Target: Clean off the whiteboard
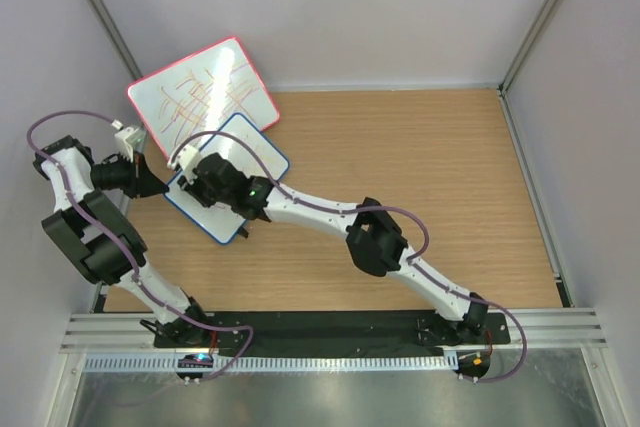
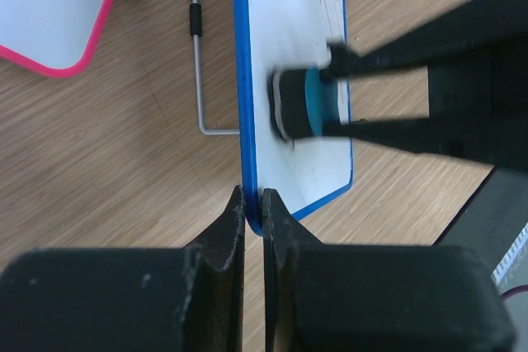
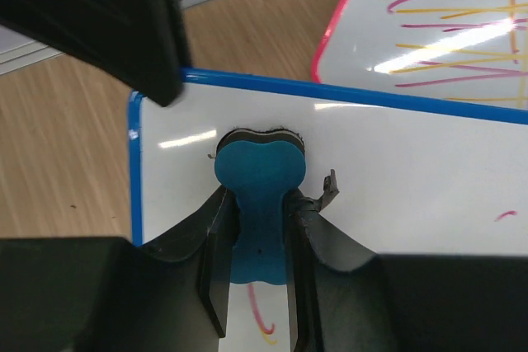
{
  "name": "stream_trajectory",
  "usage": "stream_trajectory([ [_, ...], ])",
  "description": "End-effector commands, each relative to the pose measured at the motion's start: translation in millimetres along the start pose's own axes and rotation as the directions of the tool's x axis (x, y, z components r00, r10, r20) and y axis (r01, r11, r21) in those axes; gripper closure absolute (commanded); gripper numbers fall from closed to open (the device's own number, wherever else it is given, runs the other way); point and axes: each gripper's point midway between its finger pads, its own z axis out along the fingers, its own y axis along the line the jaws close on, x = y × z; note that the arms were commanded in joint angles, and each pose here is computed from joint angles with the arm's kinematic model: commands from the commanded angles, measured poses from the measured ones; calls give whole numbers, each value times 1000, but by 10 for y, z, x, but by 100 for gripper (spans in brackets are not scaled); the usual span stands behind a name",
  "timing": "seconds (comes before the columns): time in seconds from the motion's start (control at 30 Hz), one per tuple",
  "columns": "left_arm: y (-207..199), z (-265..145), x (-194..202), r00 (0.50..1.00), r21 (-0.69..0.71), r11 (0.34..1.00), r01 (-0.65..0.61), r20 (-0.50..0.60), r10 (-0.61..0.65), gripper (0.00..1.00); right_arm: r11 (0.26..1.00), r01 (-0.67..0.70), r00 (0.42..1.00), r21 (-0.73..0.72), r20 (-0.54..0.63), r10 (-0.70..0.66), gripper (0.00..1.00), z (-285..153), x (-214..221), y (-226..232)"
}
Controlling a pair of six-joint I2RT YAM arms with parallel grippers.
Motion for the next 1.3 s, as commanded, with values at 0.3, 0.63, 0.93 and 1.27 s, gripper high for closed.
stream_trajectory([
  [0.3,-351,-105,-105,1000,47,999,24,-10,-24,100,952,-148,983,268,-62,170,99,-128,305,-1483],
  [0.63,-323,-103,-104,1000,45,999,24,-14,-24,100,933,-193,976,304,-43,215,99,-141,352,-1874],
  [0.93,-316,-88,-99,999,52,998,30,-14,-29,100,960,-164,985,227,-13,171,99,-72,139,-1472],
  [1.27,-340,-86,-122,1000,51,998,26,-9,-26,100,999,-23,999,-35,-39,22,99,146,121,-141],
])
